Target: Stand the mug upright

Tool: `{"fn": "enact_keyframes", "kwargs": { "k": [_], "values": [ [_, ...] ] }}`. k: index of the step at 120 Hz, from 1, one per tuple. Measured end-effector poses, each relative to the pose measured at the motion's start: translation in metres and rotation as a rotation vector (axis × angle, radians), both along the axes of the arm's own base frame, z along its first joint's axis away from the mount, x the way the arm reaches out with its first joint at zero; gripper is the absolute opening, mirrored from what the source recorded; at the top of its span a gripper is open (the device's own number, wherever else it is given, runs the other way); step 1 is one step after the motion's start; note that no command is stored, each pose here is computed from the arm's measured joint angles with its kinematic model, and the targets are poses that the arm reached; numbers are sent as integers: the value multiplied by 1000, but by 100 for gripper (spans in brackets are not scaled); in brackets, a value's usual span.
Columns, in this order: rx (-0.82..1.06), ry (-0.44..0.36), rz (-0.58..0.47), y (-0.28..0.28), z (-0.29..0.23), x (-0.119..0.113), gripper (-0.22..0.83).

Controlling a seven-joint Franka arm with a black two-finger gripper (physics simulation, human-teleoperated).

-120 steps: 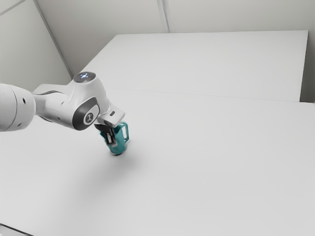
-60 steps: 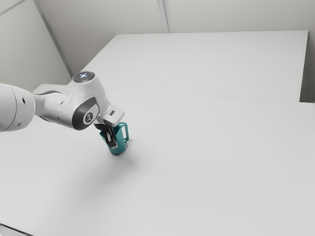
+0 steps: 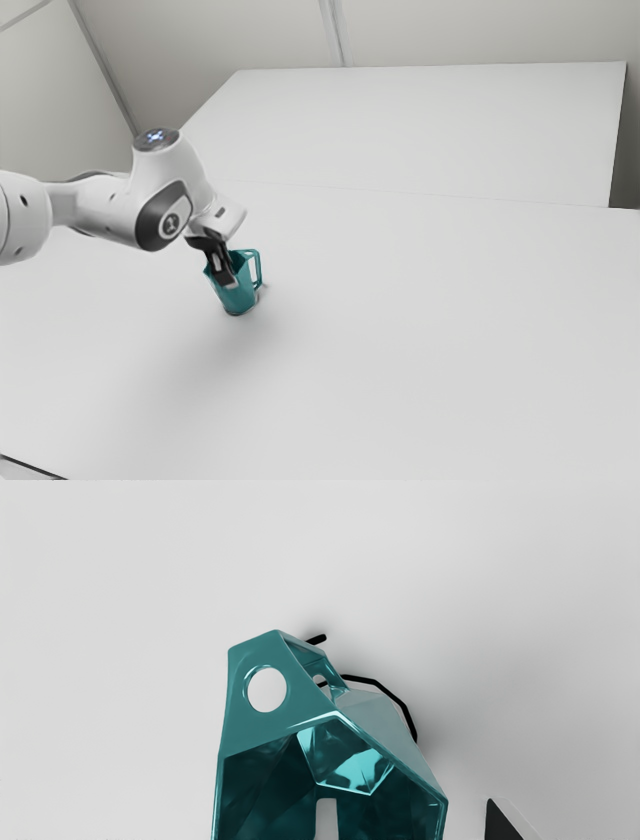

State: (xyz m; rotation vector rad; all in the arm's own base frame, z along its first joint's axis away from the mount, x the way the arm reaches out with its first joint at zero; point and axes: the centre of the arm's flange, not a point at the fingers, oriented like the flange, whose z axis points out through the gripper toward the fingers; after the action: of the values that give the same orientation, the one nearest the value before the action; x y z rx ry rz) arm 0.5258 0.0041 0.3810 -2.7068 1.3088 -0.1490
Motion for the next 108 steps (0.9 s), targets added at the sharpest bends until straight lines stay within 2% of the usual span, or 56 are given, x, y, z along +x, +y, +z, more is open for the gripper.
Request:
{"fn": "enact_keyframes", "kwargs": {
  "k": [13, 25, 48, 72, 108],
  "values": [
    [-14, -9, 23, 2, 19, 4, 27],
    [-40, -25, 60, 5, 50, 17, 29],
    [-85, -39, 136, 4, 115, 58, 44],
    [-147, 61, 220, -21, 130, 80, 55],
    [-174, 164, 402, -25, 149, 119, 60]
  ]
}}
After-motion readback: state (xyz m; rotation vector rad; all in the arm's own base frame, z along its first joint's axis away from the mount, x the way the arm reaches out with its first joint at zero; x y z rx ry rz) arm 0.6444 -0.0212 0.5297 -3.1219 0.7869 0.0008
